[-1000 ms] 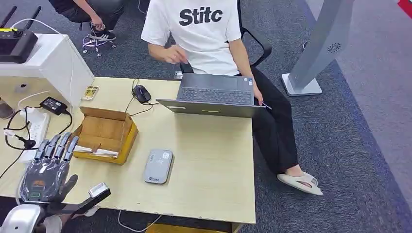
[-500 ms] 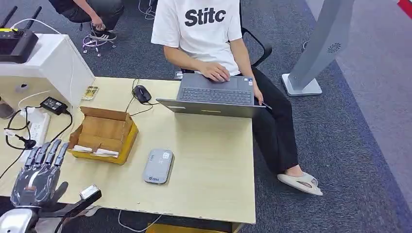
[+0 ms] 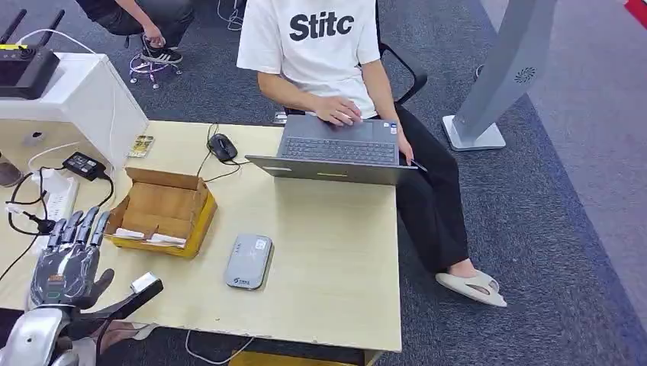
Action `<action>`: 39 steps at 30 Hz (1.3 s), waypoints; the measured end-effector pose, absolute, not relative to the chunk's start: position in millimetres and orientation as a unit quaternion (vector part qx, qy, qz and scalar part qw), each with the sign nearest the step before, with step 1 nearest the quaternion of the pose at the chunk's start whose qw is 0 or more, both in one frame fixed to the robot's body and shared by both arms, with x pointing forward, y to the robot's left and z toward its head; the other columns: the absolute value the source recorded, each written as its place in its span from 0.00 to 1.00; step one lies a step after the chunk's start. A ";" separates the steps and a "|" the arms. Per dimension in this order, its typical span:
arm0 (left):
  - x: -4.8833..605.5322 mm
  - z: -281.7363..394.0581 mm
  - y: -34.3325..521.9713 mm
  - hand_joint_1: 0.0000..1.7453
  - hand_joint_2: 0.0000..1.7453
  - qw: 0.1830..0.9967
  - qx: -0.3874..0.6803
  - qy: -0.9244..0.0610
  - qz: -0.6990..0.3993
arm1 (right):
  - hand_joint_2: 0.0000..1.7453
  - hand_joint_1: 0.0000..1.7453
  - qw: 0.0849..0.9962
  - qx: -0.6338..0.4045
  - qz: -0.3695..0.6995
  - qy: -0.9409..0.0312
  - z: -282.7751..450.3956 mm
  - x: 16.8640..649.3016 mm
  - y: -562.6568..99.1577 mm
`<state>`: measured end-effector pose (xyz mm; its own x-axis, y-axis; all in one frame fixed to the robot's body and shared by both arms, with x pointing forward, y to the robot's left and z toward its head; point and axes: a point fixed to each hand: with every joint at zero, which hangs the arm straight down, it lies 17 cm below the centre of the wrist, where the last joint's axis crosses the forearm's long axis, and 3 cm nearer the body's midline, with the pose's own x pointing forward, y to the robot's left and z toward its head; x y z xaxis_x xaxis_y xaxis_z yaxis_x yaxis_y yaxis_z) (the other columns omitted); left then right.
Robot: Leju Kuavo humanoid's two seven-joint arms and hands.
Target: Pass the card to the sensor for recognition and then transmit it.
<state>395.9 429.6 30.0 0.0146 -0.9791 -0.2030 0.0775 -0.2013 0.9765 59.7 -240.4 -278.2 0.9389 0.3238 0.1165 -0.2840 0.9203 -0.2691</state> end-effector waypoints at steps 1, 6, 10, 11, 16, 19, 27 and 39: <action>398.0 29.4 428.6 0.00 1.00 0.472 0.534 -0.423 -0.560 | 1.00 0.00 0.977 -0.125 0.156 -0.080 -278.2 59.8 -240.3; 405.8 22.8 422.0 0.00 1.00 0.485 0.517 -0.435 -0.555 | 1.00 0.00 0.975 -0.125 0.161 -0.082 -278.0 60.8 -240.1; 410.9 19.0 417.1 0.00 1.00 0.496 0.508 -0.442 -0.549 | 1.00 0.00 0.975 -0.126 0.165 -0.083 -278.0 61.2 -240.1; 412.6 19.0 416.2 0.00 1.00 0.496 0.507 -0.443 -0.549 | 1.00 0.00 0.974 -0.126 0.166 -0.083 -278.0 61.2 -240.0; 417.1 13.4 414.2 0.00 1.00 0.503 0.502 -0.441 -0.549 | 1.00 0.00 0.974 -0.123 0.170 -0.084 -278.0 61.4 -239.0; 418.3 8.9 412.2 0.00 1.00 0.509 0.494 -0.442 -0.549 | 1.00 0.00 0.974 -0.121 0.173 -0.083 -278.1 61.3 -238.0; 421.8 1.6 409.4 0.00 1.00 0.522 0.484 -0.442 -0.546 | 1.00 0.00 0.973 -0.120 0.176 -0.084 -278.0 62.4 -237.6; 427.2 -14.9 391.9 0.00 1.00 0.541 0.456 -0.451 -0.544 | 1.00 0.00 0.971 -0.121 0.188 -0.087 -277.7 64.8 -237.2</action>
